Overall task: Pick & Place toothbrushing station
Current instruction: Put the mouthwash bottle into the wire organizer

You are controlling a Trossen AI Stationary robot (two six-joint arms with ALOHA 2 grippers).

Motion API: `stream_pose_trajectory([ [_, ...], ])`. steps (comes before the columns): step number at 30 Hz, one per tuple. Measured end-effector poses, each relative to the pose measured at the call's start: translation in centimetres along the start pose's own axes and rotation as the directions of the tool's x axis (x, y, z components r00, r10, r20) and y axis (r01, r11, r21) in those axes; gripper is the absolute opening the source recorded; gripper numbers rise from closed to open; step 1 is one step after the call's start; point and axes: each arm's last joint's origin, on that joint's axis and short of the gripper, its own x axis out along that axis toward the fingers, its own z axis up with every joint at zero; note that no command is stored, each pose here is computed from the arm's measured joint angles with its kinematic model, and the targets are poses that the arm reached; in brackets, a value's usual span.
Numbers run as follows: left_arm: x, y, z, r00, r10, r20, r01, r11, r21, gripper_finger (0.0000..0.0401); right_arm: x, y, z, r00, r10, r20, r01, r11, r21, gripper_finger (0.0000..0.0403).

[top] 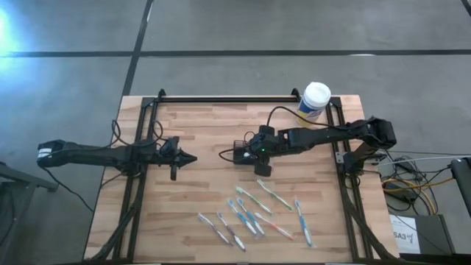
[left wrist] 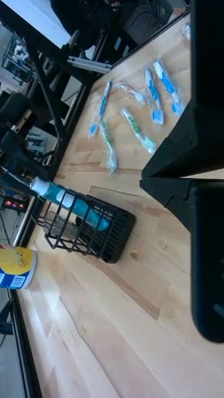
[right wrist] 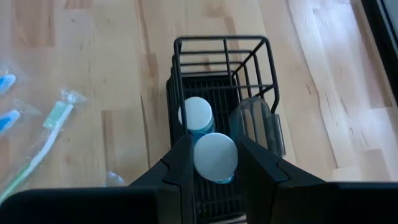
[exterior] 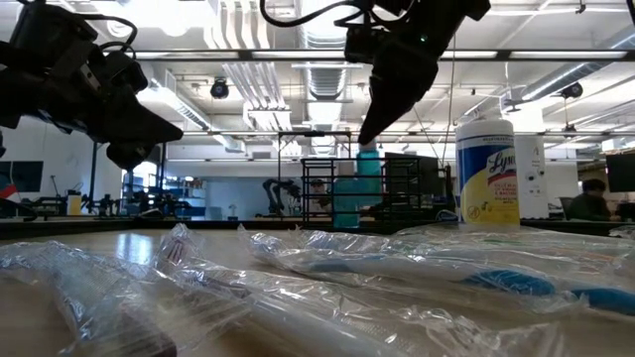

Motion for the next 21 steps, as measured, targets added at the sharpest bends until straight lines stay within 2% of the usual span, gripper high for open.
stream_pose_trajectory([
  [21,0.0,0.0,0.0,1.000,0.000,0.000,0.000,1.000,0.000,0.0007,1.5,-0.5,-1.6,1.000,-0.007,-0.004,0.007,0.997,0.071,0.0085],
])
